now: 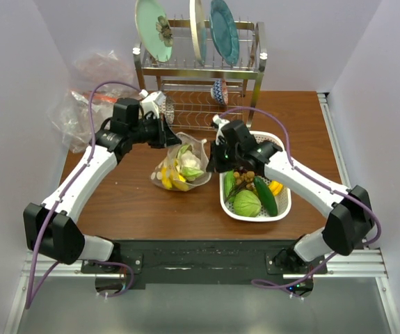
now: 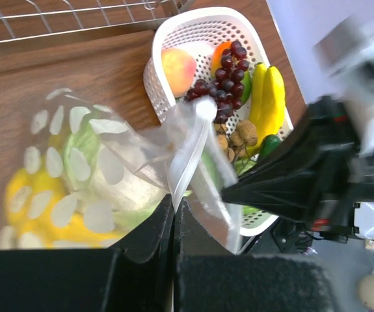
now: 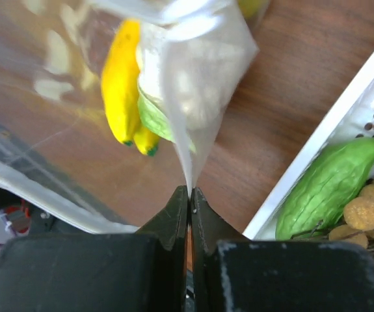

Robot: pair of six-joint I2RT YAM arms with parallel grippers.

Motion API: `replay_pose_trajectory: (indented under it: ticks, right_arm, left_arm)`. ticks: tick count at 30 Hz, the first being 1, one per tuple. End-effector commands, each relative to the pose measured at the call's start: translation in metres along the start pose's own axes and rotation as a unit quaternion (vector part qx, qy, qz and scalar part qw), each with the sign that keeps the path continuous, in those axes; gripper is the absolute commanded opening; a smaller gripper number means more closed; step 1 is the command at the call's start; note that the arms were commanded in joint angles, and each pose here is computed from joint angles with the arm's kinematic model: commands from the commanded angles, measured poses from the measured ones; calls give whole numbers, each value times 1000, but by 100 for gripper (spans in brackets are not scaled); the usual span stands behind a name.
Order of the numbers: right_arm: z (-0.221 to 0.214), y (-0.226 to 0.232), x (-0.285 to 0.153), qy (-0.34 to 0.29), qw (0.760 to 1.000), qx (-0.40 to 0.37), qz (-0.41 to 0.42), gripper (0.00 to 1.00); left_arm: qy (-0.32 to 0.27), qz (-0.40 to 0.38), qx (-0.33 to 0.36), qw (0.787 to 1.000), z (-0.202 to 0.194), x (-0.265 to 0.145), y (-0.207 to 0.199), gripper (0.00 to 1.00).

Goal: Place the food in the zip-top bag and seal the zipper
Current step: Adjust the zipper on the food storage bag.

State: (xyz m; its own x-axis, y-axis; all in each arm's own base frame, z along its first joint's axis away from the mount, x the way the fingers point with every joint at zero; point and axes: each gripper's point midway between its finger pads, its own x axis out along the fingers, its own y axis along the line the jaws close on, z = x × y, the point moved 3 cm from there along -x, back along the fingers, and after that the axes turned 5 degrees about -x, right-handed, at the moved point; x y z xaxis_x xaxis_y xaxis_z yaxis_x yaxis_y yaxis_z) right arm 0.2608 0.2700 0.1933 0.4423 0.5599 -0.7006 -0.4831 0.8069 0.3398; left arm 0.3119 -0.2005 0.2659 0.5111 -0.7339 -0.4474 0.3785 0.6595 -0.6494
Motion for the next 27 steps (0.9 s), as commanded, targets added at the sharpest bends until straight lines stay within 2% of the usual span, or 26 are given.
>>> replay_pose_trajectory:
  ticks: [1, 3, 4, 6, 9, 10, 13, 15, 17, 21, 27]
  right_arm:
    - [96, 42, -59, -111, 992, -54, 31, 0]
    - [112, 50, -71, -114, 991, -66, 37, 0]
    - [132, 61, -83, -137, 987, -71, 49, 0]
    - [141, 69, -89, -148, 984, -72, 65, 0]
    - [137, 67, -77, -145, 985, -66, 67, 0]
    - [124, 60, -63, -123, 989, -61, 61, 0]
    - [100, 47, -36, -85, 994, -52, 48, 0]
    - [95, 44, -29, -78, 995, -49, 45, 0]
    - [101, 48, -34, -89, 993, -49, 55, 0]
    - [125, 59, -59, -133, 988, -55, 63, 0]
    - [108, 51, -35, -109, 991, -55, 59, 1]
  left_arm:
    - [-46, 30, 45, 997, 26, -20, -8, 0]
    - [-49, 47, 48, 997, 26, -26, -5, 0]
    - [-54, 61, 50, 995, 26, -29, -1, 0]
    - [-55, 78, 45, 994, 20, -33, 6, 0]
    - [-67, 100, 39, 992, 26, -48, 17, 0]
    - [-73, 106, 47, 991, 32, -55, 17, 0]
    - [-109, 121, 74, 984, 61, -83, -3, 0]
    - [-132, 106, 86, 982, 72, -95, -20, 4]
    - [-121, 91, 75, 986, 61, -87, -16, 5]
    - [-89, 80, 53, 991, 35, -64, 6, 0]
    - [-90, 104, 57, 989, 23, -56, 27, 0]
